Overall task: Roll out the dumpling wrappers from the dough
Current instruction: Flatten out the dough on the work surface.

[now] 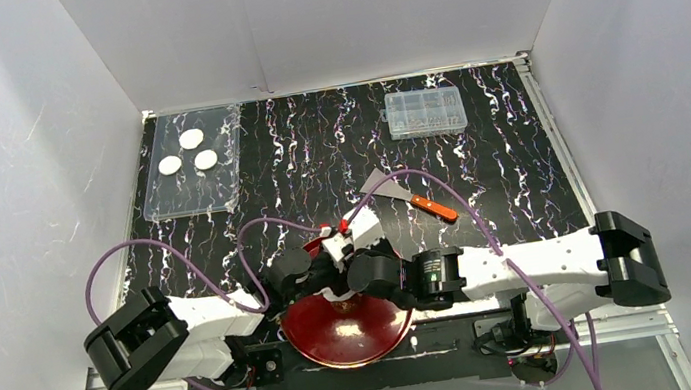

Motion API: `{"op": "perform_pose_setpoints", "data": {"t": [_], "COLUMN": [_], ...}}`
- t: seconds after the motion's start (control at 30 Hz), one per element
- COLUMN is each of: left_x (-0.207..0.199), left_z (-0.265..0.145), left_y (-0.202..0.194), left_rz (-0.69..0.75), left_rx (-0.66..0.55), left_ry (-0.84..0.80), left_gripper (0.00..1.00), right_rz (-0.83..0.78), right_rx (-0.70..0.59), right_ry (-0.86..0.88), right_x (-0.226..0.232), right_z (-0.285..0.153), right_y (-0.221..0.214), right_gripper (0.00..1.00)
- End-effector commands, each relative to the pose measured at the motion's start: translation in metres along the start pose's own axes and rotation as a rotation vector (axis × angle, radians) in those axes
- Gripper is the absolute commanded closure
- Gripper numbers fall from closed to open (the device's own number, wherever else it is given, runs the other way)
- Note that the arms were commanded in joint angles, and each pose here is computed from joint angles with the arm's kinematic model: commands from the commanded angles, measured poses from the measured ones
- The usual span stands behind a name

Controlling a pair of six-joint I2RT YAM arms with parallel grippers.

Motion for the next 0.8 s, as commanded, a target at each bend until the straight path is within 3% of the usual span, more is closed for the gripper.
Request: {"op": "perform_pose_setpoints", "data": {"t": [0.0,0.23,0.37,0.63,0.77], "left_x": [0.024,0.034,0.038,0.042,0.045], "left_z": [-0.007,-0.03,-0.033,-0.049,-0.052], "left_y": [-0.033,-0.042,-0.045,-0.059,-0.061], "left_rz": [0.174,0.07,-0.135,-0.366,-0.401], "left_rx": [0.178,0.287,0.333,0.42,0.409], "left_ry": [0.17,0.319,0.403,0.522,0.551], "left_gripper": [1.0,1.0,1.0,1.0,1.0], "right_rz": [0.021,0.029,0.008,0.0,-0.005], "right_rx": [0.082,0.141,0.154,0.16,0.168], "right_ry": [0.436,0.478,0.487,0.49,0.496], "right_x": [0.08,0.092,0.095,0.099,0.101], "right_z": [-0.004,0.001,0.001,0.003,0.003], "right_y": [-0.004,-0.015,-0.013,-0.012,-0.013], "right_gripper": [0.99,0.99,0.99,0.99,0.99]}}
Point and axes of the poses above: each gripper's point midway between its finger pads, its own z axis out along the fingers, its own x axis along the line the jaws close on, y = z × x, the point moved 7 cm from there along -z, back along the fingers, and after that the axes turned 4 degrees about -z, right-handed, at the moved point
